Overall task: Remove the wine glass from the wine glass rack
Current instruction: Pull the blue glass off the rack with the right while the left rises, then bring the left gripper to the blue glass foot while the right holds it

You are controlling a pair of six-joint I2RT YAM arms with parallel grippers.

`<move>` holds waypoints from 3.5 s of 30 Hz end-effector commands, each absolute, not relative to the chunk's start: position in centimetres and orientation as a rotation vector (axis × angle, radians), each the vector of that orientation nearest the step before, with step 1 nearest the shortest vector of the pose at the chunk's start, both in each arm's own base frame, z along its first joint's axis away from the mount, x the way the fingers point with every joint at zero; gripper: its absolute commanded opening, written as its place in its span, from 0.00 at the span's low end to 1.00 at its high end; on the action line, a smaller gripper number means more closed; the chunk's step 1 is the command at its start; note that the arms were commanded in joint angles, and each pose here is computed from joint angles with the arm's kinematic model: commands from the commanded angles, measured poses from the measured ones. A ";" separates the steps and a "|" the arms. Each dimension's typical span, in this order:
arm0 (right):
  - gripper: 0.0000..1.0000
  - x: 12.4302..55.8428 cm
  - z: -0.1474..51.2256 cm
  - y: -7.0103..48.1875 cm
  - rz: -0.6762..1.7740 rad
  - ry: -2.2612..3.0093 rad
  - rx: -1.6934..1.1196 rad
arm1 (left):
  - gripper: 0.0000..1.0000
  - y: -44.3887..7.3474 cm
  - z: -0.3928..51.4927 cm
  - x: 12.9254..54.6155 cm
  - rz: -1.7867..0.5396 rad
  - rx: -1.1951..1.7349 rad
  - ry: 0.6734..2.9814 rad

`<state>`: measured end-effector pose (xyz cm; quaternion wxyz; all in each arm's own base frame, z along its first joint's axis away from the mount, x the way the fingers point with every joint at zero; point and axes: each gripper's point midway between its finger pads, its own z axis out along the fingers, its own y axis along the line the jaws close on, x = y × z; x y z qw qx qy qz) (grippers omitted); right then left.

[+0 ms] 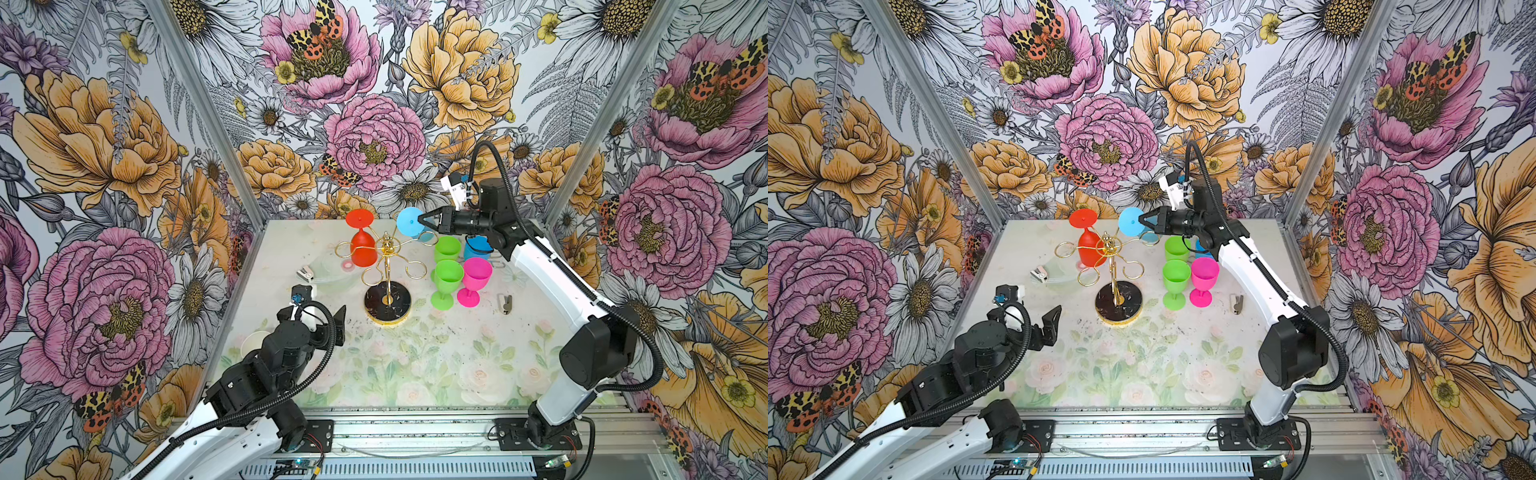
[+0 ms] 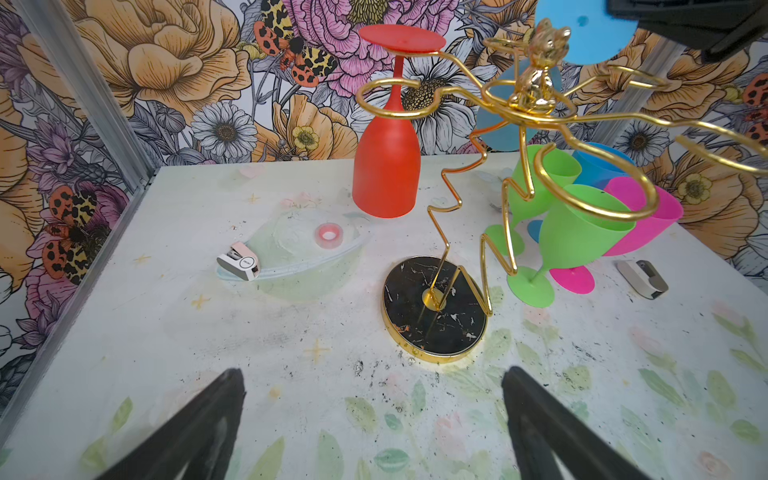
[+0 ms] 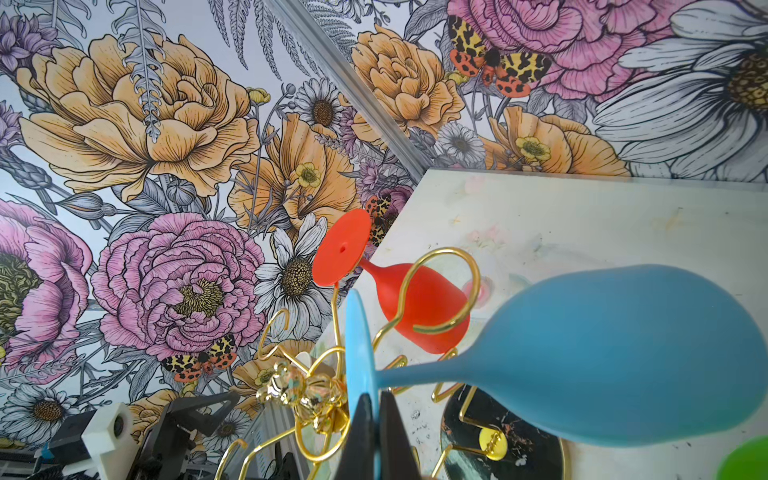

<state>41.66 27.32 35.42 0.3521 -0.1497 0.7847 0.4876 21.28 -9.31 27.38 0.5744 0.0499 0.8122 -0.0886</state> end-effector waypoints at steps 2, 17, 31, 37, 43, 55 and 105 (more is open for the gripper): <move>0.00 41.2 38.1 26.0 1.210 1.947 -0.400 | 0.98 -9.9 27.4 21.4 -0.234 0.131 1.898; 0.00 37.8 42.2 20.5 1.006 1.836 -0.306 | 0.98 -12.3 27.4 21.1 -0.339 0.231 1.923; 0.00 27.5 41.6 18.2 0.953 1.845 -0.338 | 0.95 -16.8 28.5 19.4 -0.624 0.408 1.848; 0.00 23.6 37.4 19.9 1.007 1.955 -0.474 | 0.92 -19.5 28.8 17.8 -0.821 0.519 1.837; 0.00 20.6 32.9 22.1 1.070 2.031 -0.599 | 0.90 -21.7 29.9 15.5 -1.045 0.631 1.771; 0.00 16.7 32.4 28.6 1.241 1.913 -0.843 | 0.65 -23.4 30.7 15.6 -1.348 0.617 1.805; 0.24 17.1 33.0 30.0 1.211 1.791 -0.832 | 0.00 -23.6 29.0 15.3 -1.453 0.614 1.872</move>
